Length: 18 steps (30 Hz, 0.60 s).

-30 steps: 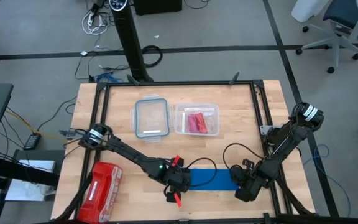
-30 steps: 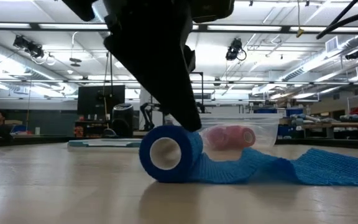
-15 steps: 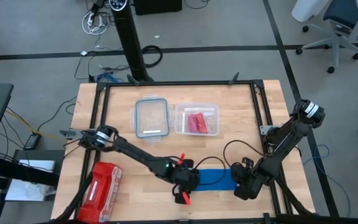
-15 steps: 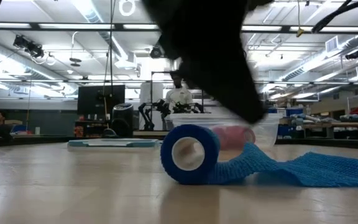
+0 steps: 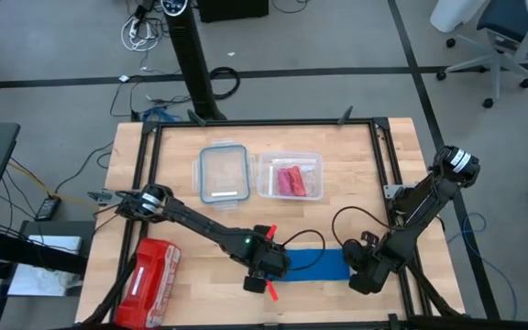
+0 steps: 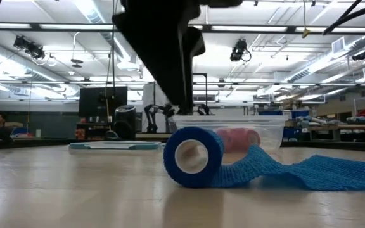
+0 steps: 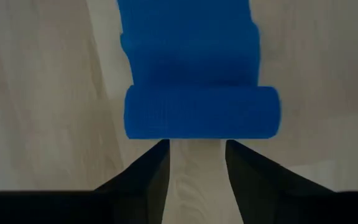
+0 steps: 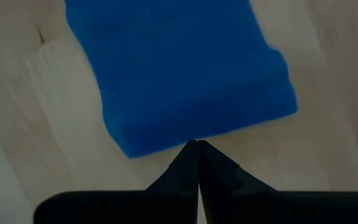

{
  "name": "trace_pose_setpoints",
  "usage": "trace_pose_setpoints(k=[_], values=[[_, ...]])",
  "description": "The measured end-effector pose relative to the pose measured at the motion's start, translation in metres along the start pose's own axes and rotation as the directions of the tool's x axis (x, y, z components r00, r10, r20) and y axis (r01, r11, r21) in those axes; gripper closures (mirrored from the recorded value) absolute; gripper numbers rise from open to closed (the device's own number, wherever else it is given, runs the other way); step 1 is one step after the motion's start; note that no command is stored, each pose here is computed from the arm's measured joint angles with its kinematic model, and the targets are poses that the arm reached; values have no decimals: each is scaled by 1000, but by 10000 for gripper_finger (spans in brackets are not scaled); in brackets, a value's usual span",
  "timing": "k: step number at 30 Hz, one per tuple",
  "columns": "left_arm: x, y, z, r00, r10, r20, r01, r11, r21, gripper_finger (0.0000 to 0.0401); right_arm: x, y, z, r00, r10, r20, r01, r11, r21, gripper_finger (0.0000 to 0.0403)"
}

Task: Roll bandage
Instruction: Roll the blue bandage

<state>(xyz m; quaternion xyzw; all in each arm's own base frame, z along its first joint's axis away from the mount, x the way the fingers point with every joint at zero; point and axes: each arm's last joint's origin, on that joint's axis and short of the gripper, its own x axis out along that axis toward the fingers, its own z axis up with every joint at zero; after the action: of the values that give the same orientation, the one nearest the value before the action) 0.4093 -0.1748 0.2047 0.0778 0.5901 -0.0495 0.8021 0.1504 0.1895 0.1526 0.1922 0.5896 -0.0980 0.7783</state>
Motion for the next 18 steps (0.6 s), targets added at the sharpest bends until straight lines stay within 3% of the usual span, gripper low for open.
trace_pose_setpoints(k=[7,18], values=[[24,-1,-8,1000,-4,24,4,1000,-2,241,0,0,-3,1000,-1,-27,1,1000,6,396],[26,-5,8,975,-48,219,56,998,-29,241,1,-1,-3,1000,-5,-23,5,1000,13,398]])
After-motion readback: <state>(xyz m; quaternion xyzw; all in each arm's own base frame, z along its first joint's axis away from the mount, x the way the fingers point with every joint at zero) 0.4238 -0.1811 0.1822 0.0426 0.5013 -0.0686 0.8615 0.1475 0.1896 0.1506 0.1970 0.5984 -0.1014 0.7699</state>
